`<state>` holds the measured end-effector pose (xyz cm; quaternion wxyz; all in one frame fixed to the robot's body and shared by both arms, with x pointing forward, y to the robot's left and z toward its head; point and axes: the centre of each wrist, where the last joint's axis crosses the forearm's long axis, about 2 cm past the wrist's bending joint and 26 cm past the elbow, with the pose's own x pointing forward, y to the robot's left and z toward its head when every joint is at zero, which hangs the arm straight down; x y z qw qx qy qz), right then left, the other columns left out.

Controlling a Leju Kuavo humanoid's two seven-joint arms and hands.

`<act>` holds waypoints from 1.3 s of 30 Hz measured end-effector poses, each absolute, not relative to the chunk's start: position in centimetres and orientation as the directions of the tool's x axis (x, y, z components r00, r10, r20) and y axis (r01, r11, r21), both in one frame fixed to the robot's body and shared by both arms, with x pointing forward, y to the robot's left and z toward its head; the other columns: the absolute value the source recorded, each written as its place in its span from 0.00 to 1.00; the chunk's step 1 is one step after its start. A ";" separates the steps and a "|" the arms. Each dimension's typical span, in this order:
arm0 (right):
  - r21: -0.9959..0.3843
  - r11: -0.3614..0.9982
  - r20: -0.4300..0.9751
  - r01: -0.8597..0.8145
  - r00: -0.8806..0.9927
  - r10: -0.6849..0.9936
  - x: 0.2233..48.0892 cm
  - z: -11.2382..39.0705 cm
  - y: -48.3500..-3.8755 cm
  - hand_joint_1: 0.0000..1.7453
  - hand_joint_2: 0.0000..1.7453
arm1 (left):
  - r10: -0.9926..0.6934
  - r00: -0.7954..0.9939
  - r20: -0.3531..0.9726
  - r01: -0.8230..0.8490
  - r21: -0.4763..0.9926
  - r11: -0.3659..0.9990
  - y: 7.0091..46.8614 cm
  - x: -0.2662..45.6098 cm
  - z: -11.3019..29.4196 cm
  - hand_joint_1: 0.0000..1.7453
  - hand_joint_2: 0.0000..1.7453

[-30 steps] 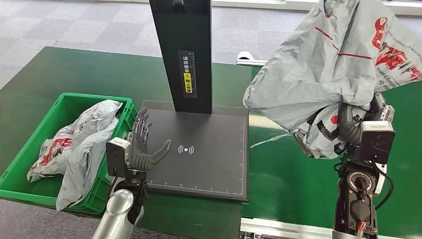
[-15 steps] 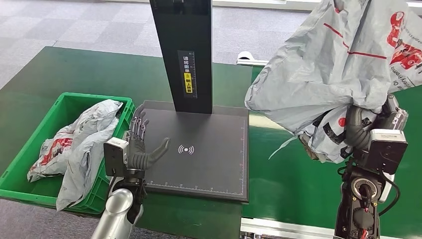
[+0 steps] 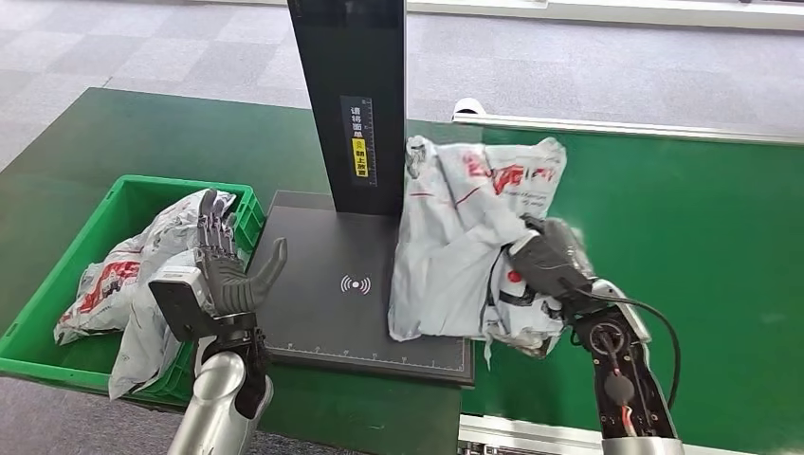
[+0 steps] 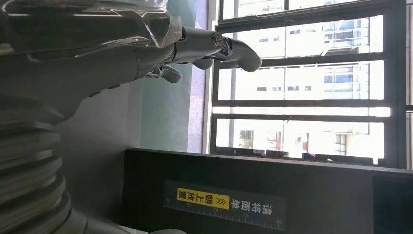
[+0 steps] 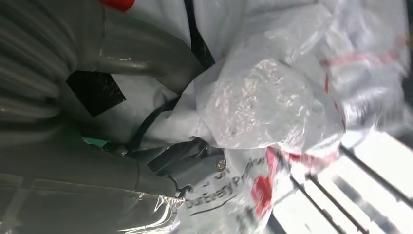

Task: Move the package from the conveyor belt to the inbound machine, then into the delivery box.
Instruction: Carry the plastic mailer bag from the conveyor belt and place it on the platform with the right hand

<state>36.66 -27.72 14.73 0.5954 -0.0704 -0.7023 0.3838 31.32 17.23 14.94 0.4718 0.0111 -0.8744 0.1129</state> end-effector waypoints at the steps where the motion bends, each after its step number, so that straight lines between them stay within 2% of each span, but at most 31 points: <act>1: -0.624 0.662 0.779 -0.415 -0.268 0.566 36.8 13.9 -27.2 1.00 1.00 | 0.086 -0.558 0.826 -0.129 -0.189 0.974 17.2 31.5 15.2 0.00 1.00; 10: -0.576 0.549 0.787 -0.606 -0.228 0.574 37.2 11.0 -26.4 1.00 1.00 | 0.087 -0.565 0.821 -0.140 -0.198 0.970 17.1 31.9 15.7 0.00 1.00; 16: -0.546 0.529 0.802 -0.649 -0.221 0.555 37.0 10.5 -26.8 1.00 1.00 | 0.094 -0.564 0.820 -0.132 -0.202 0.970 16.9 31.8 15.7 0.00 1.00; 25: -0.430 0.548 0.890 -0.718 -0.232 0.394 36.4 10.2 -26.5 1.00 1.00 | 0.103 -0.561 0.821 -0.118 -0.202 0.972 16.6 31.8 15.6 0.00 1.00; 37: -0.402 0.536 0.908 -0.743 -0.247 0.338 36.1 10.5 -26.3 1.00 1.00 | 0.106 -0.558 0.823 -0.115 -0.202 0.973 16.5 31.8 15.5 0.00 1.00; 38: -0.397 0.534 0.910 -0.746 -0.247 0.332 36.1 10.5 -26.2 0.94 1.00 | 0.106 -0.557 0.824 -0.115 -0.203 0.973 16.5 31.8 15.5 0.00 1.00; 39: -0.394 0.533 0.912 -0.748 -0.247 0.327 36.1 10.5 -26.2 0.72 1.00 | 0.107 -0.556 0.825 -0.115 -0.203 0.972 16.5 31.8 15.5 0.00 1.00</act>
